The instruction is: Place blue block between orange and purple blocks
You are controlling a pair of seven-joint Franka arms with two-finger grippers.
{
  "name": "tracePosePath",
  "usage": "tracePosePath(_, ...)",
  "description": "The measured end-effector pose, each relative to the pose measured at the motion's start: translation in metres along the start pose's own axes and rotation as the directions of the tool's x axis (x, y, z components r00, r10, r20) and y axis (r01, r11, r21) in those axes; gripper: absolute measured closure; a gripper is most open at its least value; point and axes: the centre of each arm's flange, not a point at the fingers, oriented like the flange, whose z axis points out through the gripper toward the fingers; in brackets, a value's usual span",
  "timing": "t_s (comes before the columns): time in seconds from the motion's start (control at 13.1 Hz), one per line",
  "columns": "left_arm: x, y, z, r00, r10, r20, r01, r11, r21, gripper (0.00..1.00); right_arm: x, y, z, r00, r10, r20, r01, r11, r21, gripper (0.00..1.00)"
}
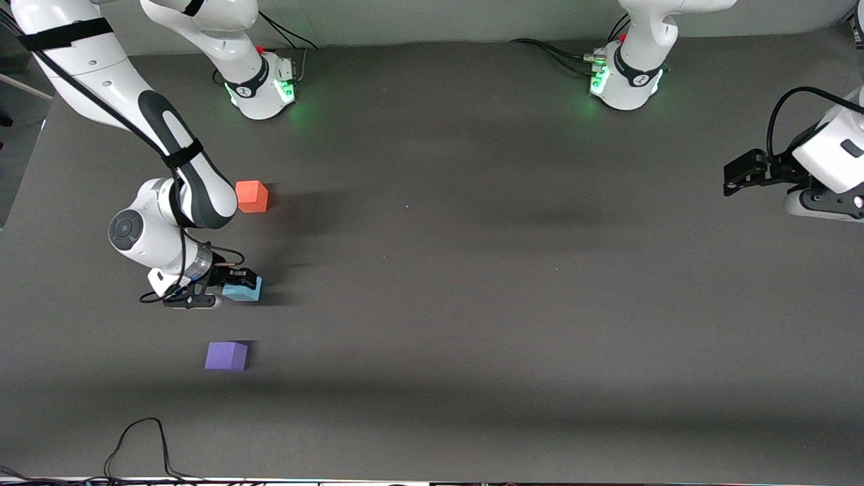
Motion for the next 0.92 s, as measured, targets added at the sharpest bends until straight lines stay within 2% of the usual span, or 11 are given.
tracePosePath(0.46,0.0,0.0,0.0,1.0,0.0,0.0,0.0,1.0,0.0,0.0,-0.021,0.008,-0.001,0.998,-0.055,0.023,0.056,0.997,-0.048,0.4)
tracePosePath(0.54,0.0,0.0,0.0,1.0,0.0,0.0,0.0,1.0,0.0,0.0,-0.022,0.009,0.0,0.998,-0.053,0.026,0.055,0.997,-0.049,0.33)
tracePosePath(0.76,0.0,0.0,0.0,1.0,0.0,0.0,0.0,1.0,0.0,0.0,-0.024,0.013,0.001,0.998,-0.048,0.036,0.05,0.997,-0.053,0.03)
tracePosePath(0.92,0.0,0.0,0.0,1.0,0.0,-0.001,0.0,1.0,0.0,0.0,-0.013,0.011,-0.023,0.996,-0.051,0.071,0.055,0.997,-0.056,0.0)
